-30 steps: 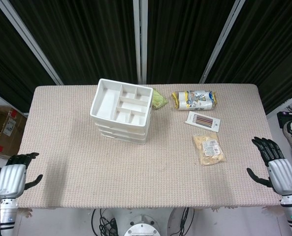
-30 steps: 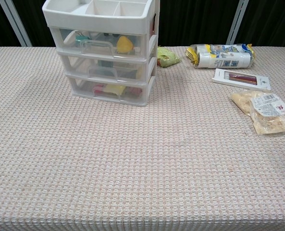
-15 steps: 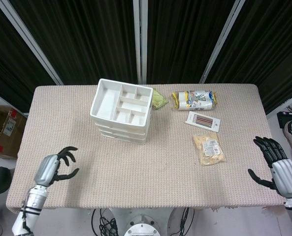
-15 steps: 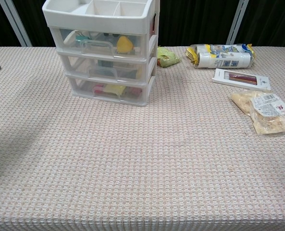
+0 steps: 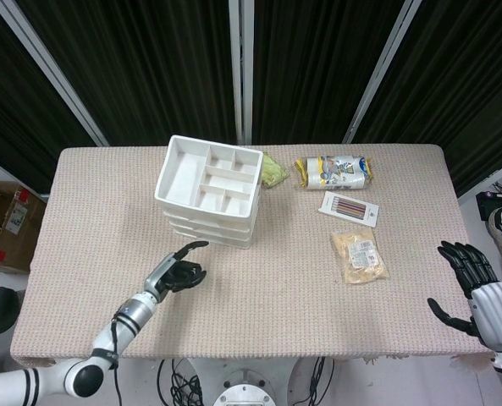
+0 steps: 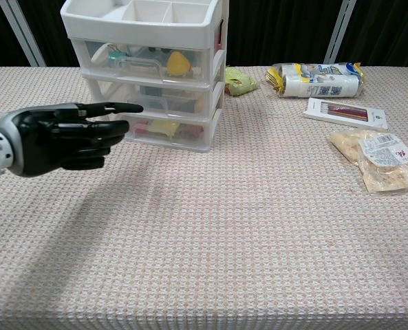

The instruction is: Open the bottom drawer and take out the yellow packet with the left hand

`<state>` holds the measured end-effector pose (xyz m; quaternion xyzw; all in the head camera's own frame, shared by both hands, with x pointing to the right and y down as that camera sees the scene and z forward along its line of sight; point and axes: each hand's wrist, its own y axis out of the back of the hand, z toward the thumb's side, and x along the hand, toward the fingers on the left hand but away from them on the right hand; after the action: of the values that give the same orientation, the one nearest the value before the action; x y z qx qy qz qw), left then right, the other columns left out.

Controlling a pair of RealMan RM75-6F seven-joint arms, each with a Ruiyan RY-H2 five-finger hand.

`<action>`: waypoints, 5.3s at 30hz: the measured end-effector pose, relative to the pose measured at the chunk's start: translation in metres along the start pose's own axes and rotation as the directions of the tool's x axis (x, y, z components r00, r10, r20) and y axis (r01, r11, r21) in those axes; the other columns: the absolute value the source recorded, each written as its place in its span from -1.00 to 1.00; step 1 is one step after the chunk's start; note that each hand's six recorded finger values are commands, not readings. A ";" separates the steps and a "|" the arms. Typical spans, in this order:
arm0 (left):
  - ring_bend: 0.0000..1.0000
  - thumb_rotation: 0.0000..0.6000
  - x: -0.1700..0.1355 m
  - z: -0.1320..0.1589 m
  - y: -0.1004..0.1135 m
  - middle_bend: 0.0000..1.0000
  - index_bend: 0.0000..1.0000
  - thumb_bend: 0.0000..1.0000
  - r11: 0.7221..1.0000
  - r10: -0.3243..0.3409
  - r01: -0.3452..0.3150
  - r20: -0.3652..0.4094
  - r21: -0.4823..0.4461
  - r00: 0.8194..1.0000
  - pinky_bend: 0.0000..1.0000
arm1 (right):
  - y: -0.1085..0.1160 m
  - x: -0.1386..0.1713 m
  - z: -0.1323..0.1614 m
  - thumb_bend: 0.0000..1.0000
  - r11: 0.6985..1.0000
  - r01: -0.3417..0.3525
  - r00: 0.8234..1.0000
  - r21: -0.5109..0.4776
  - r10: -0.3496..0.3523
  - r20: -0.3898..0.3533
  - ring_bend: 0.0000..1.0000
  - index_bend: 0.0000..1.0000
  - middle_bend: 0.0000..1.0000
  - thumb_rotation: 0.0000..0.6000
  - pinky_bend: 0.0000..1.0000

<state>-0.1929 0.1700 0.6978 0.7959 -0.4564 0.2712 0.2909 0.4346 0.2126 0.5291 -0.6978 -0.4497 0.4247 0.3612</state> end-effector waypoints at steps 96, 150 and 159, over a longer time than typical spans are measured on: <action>0.85 1.00 -0.012 0.008 -0.017 0.54 -0.62 -0.21 0.830 0.146 -0.122 -0.001 0.544 0.989 1.00 | -0.011 0.010 -0.019 -0.58 1.000 -0.001 0.999 -0.011 0.002 0.034 -1.00 -1.00 -0.84 1.00 -0.99; 0.81 1.00 -0.028 0.013 -0.038 0.52 -0.41 -0.32 0.417 0.034 -0.043 0.032 0.908 0.999 1.00 | -0.009 0.014 -0.029 -0.57 1.000 0.001 0.998 -0.006 -0.001 0.060 -1.00 -1.00 -0.84 1.00 -0.98; 0.80 1.00 -0.013 0.053 -0.028 0.56 -0.30 -0.58 0.272 -0.007 -0.166 0.175 0.948 0.985 1.00 | -0.006 0.015 -0.030 -0.57 1.000 0.005 0.998 0.000 -0.005 0.061 -1.00 -1.00 -0.84 1.00 -0.98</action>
<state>-0.1653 0.1517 0.6468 0.8036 -0.2603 0.4472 -0.2940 0.4632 0.2247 0.5419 -0.6835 -0.4623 0.4448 0.3483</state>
